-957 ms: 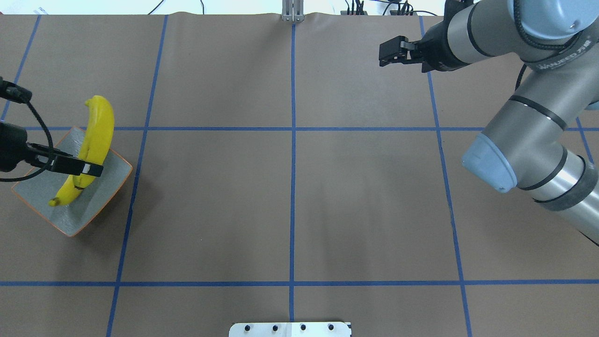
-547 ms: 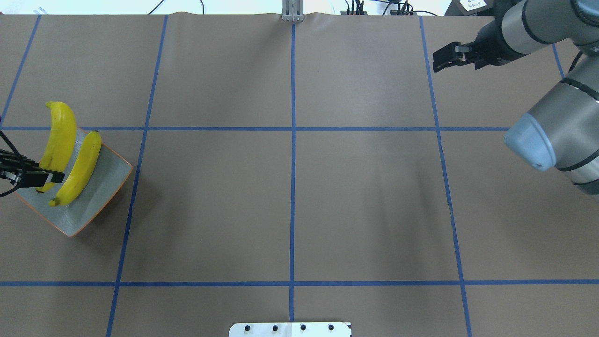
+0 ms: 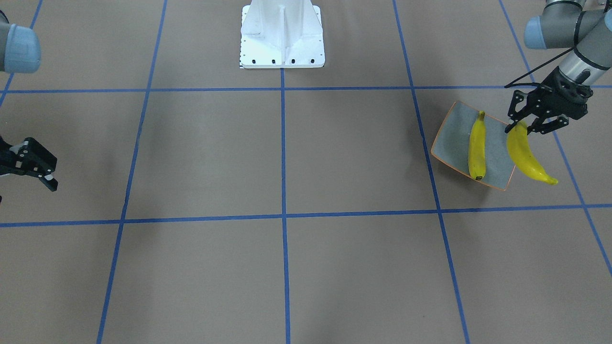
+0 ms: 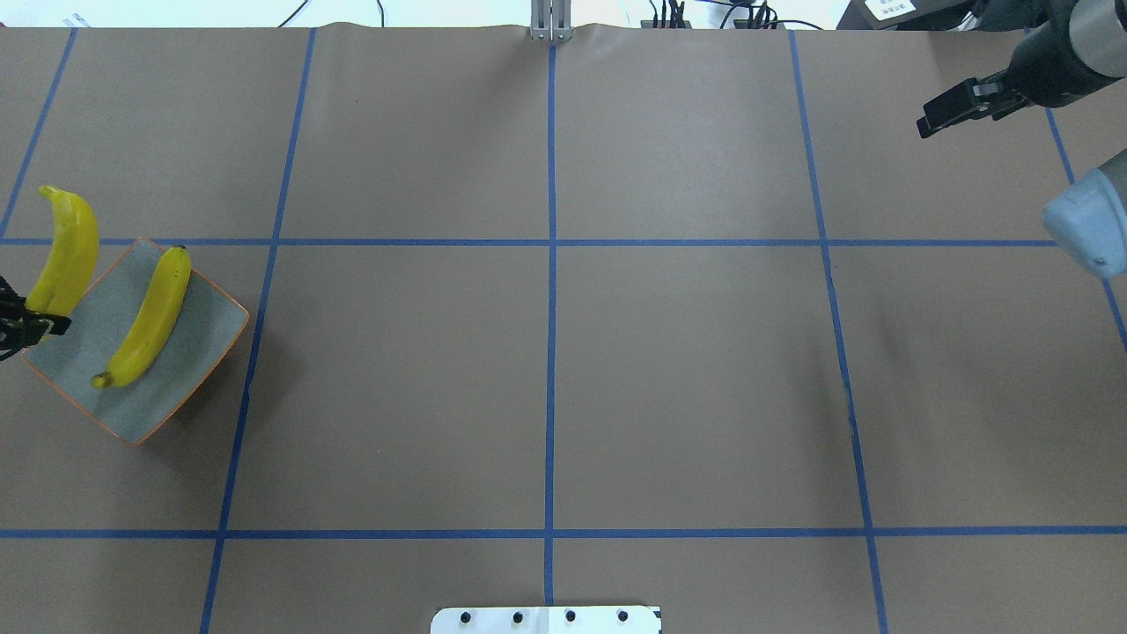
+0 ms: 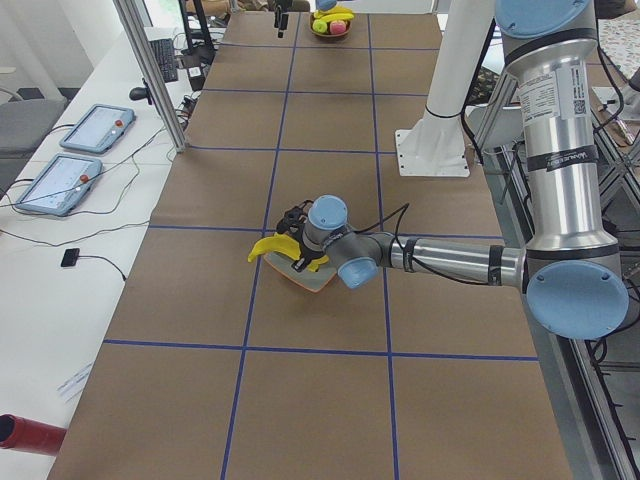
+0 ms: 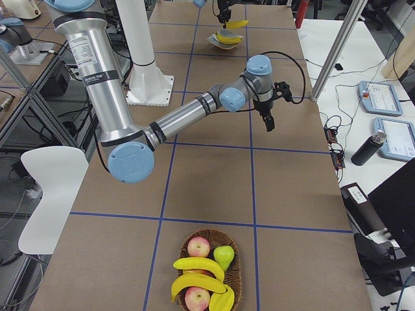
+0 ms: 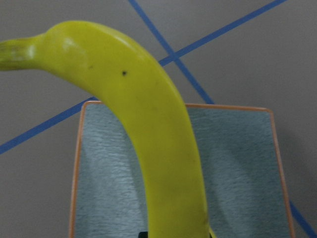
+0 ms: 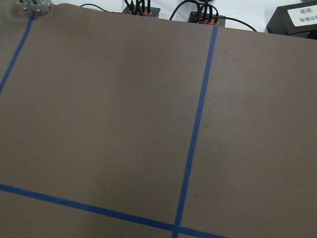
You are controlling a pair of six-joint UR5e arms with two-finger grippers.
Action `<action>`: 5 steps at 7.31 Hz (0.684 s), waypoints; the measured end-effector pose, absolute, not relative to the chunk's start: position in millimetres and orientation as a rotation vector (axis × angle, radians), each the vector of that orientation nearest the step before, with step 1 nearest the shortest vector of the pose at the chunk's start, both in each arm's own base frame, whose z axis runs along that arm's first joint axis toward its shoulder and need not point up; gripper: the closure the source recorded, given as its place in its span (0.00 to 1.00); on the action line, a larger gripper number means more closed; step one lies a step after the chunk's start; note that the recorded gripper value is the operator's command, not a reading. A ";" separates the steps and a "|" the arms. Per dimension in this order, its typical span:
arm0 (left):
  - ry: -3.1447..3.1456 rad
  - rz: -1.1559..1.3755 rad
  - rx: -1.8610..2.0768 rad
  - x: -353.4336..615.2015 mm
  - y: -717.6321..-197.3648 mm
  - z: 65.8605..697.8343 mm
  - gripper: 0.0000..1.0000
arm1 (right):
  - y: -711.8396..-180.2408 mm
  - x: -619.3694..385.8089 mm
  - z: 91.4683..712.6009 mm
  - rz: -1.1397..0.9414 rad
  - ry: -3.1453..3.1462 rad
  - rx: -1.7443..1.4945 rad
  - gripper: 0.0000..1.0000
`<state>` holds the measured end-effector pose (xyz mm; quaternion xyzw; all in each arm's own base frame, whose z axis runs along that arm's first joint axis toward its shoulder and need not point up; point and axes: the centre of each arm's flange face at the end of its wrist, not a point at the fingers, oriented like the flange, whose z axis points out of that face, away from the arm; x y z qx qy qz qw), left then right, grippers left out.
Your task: Transfer all bananas from basket to plate
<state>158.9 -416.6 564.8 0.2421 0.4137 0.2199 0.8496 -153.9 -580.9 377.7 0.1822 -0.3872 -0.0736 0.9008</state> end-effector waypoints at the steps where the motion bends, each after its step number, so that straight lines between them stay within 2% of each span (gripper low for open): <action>1: 0.845 0.462 0.511 156.4 -420.0 569.4 1.00 | -583.2 -143.9 386.8 -0.165 -0.798 0.375 0.00; 3: 0.830 0.463 0.510 157.2 -422.6 568.7 0.97 | -583.5 -127.8 400.0 -0.189 -0.804 0.370 0.00; 5: 0.837 0.482 0.500 164.5 -417.6 567.6 0.82 | -582.9 -121.8 404.1 -0.193 -0.807 0.369 0.00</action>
